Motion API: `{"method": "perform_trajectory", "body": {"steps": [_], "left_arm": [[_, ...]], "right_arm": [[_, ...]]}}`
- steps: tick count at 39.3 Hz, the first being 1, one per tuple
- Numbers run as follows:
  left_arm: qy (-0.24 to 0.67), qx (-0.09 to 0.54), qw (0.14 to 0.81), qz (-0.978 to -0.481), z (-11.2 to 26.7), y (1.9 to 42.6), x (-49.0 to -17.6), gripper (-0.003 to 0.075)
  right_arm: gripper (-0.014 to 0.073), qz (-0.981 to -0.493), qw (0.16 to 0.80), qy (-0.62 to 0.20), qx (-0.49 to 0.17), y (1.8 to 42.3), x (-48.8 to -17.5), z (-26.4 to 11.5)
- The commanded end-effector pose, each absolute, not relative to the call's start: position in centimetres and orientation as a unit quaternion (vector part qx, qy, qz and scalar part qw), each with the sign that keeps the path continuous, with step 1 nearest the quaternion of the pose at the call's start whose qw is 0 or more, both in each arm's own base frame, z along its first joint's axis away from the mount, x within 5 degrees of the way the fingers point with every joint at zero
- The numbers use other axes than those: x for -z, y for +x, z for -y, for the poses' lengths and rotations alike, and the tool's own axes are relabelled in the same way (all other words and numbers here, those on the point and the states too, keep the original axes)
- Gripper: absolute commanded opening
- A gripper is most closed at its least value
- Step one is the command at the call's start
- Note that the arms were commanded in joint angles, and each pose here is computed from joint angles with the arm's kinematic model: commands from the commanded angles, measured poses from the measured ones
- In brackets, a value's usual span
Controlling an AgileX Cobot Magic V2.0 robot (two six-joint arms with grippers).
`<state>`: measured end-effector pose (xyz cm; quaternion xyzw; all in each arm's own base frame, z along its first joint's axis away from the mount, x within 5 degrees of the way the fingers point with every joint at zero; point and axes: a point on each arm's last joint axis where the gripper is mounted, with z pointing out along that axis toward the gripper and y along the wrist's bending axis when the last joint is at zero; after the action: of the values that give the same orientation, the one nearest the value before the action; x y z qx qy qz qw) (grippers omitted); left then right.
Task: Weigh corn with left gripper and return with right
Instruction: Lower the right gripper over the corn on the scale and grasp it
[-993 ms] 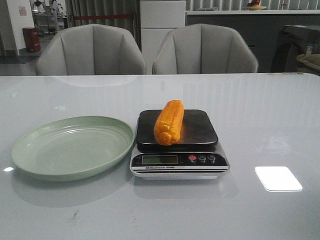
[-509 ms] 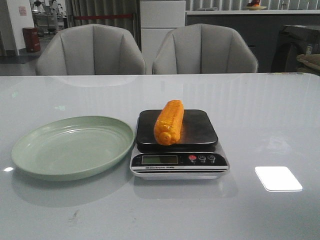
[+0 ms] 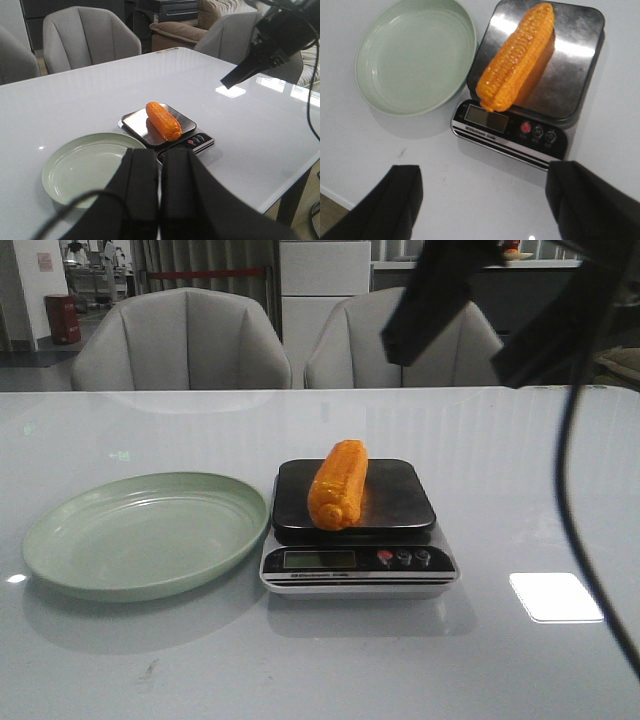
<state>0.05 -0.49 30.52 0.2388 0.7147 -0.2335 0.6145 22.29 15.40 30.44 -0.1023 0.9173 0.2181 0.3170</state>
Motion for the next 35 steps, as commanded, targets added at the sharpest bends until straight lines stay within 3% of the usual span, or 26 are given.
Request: {"method": "perform_trajectory", "body": {"steps": [1, 15, 35], "left_arm": [[0.228, 0.249, 0.649, -0.682, 0.3, -0.1, -31.9, 0.0114], [0.228, 0.249, 0.649, -0.682, 0.3, -0.1, -31.9, 0.0114], [0.228, 0.249, 0.649, -0.682, 0.3, -0.1, -31.9, 0.0114]], "right_arm": [[0.0606, -0.905, 0.338, -0.092, -0.240, 24.2, -32.5, -17.1], [0.0606, -0.938, 0.282, -0.057, -0.193, 30.6, -31.3, -21.1], [0.0606, -0.971, 0.208, 0.033, -0.112, 34.3, -24.6, -23.6]]}}
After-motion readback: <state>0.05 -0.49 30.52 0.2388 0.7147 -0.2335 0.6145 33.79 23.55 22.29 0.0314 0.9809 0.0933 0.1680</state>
